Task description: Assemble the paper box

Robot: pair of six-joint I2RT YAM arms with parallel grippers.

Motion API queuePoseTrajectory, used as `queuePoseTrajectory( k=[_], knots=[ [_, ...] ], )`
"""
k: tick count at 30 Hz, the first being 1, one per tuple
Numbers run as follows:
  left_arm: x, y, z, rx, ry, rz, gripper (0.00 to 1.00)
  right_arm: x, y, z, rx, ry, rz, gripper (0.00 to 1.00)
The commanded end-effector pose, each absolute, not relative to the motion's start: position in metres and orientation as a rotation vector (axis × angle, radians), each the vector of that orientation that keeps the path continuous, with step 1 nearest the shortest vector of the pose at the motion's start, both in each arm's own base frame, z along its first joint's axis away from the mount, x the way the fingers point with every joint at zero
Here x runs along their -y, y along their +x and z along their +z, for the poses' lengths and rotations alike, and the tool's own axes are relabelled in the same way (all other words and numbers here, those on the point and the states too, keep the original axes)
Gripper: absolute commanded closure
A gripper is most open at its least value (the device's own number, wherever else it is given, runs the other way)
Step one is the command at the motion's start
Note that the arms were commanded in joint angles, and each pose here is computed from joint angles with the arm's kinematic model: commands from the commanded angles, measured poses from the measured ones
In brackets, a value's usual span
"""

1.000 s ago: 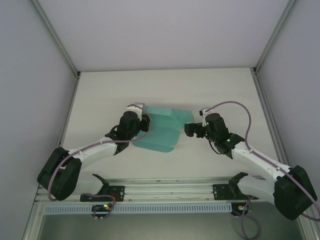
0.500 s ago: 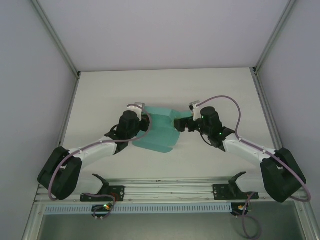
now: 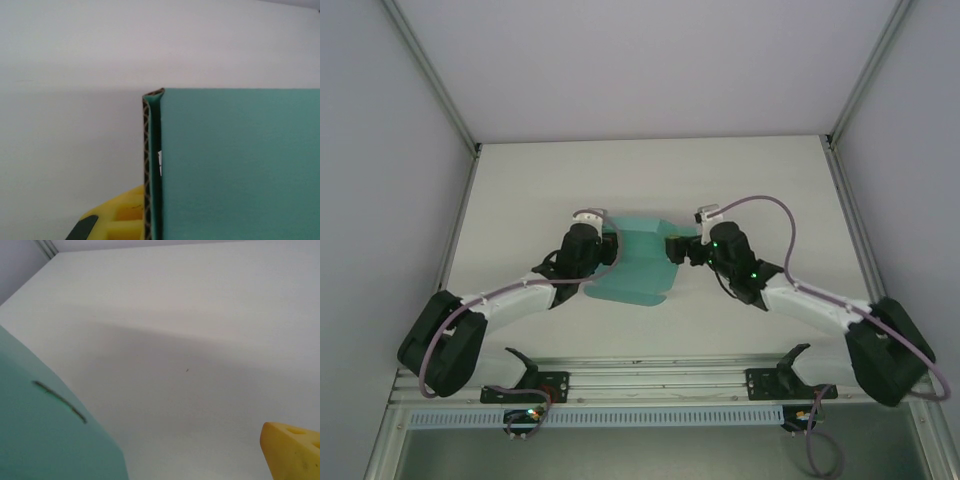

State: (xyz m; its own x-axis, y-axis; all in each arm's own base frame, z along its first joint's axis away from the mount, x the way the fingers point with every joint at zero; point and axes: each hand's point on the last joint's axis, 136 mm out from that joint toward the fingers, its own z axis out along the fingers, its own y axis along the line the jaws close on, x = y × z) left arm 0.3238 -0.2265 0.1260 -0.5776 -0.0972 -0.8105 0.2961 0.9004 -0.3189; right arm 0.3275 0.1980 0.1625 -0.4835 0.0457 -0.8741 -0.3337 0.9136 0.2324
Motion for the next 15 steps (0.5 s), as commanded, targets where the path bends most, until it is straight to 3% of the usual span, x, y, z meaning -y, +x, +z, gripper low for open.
queuePoseTrajectory(
  k=[1,7,15],
  knots=[
    [0.217,0.33,0.143,-2.095,0.116,-0.47,1.0,-0.178,0.3,0.173,-2.038,-0.197,0.45,0.0],
    [0.211,0.329,0.137,-2.096,0.187,-0.417,1.0,-0.142,0.26,0.202,-1.989,-0.208,0.426,0.0],
    [0.22,0.327,0.142,-2.076,0.234,-0.477,1.0,-0.088,0.284,0.181,-2.106,0.032,0.38,0.0]
  ],
)
